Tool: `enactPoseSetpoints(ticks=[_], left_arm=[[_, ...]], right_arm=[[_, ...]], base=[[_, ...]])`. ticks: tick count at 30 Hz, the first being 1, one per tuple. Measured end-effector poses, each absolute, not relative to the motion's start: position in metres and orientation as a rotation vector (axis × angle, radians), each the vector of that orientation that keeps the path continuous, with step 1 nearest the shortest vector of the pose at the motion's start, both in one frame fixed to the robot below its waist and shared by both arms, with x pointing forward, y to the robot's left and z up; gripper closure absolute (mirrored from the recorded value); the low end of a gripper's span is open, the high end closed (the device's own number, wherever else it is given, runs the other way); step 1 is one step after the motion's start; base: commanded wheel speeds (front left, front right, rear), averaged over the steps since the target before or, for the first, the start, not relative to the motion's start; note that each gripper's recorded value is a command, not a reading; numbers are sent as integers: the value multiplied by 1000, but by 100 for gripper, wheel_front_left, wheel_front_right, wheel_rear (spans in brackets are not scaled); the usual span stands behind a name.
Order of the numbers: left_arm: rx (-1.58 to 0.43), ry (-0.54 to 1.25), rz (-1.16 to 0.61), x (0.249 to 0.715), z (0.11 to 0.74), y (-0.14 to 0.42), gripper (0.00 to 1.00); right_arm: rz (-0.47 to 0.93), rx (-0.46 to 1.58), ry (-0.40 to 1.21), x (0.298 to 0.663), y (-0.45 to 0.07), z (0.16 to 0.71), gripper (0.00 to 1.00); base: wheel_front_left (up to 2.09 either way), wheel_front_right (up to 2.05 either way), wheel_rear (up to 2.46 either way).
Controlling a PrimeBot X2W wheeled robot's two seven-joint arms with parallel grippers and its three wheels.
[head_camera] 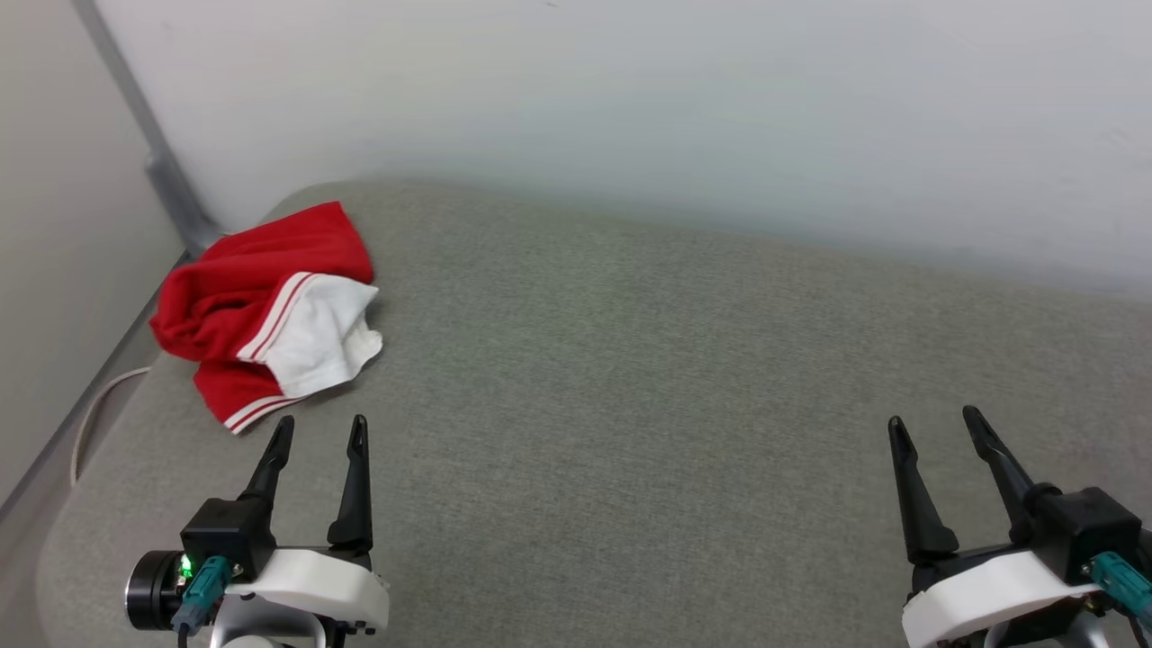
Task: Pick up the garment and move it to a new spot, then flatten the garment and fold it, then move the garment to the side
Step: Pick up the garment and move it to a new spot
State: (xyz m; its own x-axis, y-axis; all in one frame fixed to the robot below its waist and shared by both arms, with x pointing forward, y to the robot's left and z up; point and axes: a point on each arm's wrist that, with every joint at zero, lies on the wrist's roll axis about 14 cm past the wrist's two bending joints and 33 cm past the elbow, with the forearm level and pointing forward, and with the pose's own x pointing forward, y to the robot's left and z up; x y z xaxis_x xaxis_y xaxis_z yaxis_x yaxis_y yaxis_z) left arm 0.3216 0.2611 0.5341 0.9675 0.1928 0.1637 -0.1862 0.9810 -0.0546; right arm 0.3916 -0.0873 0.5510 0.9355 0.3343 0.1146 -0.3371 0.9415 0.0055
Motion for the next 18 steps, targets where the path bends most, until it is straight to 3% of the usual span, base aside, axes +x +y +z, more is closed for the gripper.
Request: enactPoseSetpoints(ticks=[9,18], left_arm=[[-47,-169,369,278,531,310,0],[-40,-169,471,249,530,334,0]], right_arm=[[529,7,-113,397,-21,550,0],[617,34,-114,399,11,551,0]], base=[[0,0,0],[0,0,0]])
